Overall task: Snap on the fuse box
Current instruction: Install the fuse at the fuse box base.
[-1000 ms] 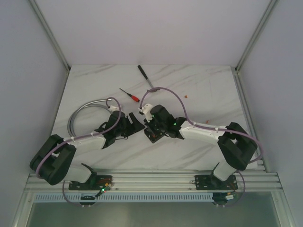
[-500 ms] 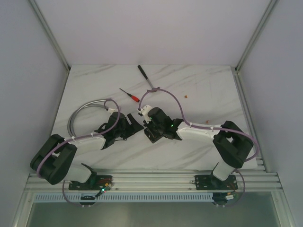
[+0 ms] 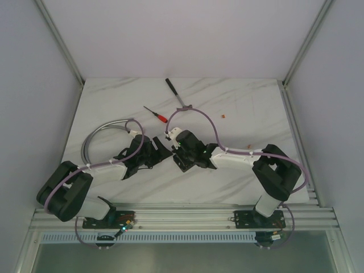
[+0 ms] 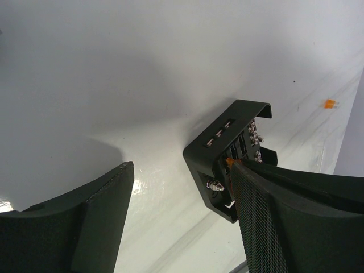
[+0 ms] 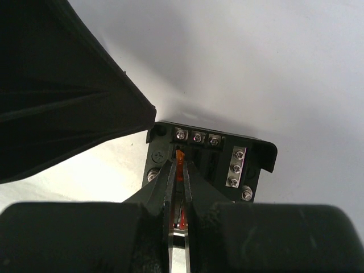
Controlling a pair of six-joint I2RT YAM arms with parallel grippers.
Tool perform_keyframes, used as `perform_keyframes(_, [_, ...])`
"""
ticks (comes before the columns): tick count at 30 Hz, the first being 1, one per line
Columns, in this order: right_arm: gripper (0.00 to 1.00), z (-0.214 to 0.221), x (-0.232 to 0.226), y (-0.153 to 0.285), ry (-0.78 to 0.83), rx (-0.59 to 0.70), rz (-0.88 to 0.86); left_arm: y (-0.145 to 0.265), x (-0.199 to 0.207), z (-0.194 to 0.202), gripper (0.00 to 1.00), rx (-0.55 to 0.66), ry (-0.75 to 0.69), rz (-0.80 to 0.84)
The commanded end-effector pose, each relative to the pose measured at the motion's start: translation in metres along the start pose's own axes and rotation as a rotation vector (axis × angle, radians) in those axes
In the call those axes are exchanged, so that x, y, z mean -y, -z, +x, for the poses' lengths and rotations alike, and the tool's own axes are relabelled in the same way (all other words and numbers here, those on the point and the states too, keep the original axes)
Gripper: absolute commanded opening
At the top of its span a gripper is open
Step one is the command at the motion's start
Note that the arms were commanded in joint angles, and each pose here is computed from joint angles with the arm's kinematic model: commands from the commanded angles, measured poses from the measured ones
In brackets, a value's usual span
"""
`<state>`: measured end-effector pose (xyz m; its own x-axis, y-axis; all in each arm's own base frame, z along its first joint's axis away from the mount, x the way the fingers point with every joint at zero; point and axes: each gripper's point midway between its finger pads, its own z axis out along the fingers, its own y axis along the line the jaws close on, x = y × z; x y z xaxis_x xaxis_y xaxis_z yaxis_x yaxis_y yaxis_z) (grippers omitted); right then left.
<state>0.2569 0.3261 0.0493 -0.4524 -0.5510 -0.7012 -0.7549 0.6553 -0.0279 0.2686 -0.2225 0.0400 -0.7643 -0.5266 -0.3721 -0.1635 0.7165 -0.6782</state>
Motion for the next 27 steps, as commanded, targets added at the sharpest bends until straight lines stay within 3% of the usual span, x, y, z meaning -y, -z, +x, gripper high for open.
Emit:
perform_keyframes(1, [0.0,0.008,0.0,-0.007,0.003,-0.042,0.03,-0.002,-0.004,0.001,0.77,-0.005,0.014,-0.015])
perform_keyframes(5, [0.01,0.008,-0.002,-0.006,-0.003,-0.047,0.028,-0.006,-0.012,0.006,0.77,-0.022,0.017,-0.038])
perform_keyframes(12, [0.16,0.001,-0.009,0.0,-0.024,-0.037,-0.001,-0.006,-0.013,0.006,0.77,-0.023,0.017,-0.04])
perform_keyframes(20, [0.26,-0.014,-0.009,0.008,-0.028,-0.031,-0.011,-0.004,-0.017,0.006,0.77,-0.013,0.028,-0.051])
perform_keyframes(27, [0.29,-0.02,-0.009,0.012,-0.055,-0.051,-0.048,0.004,-0.021,0.001,0.77,0.018,0.056,-0.044])
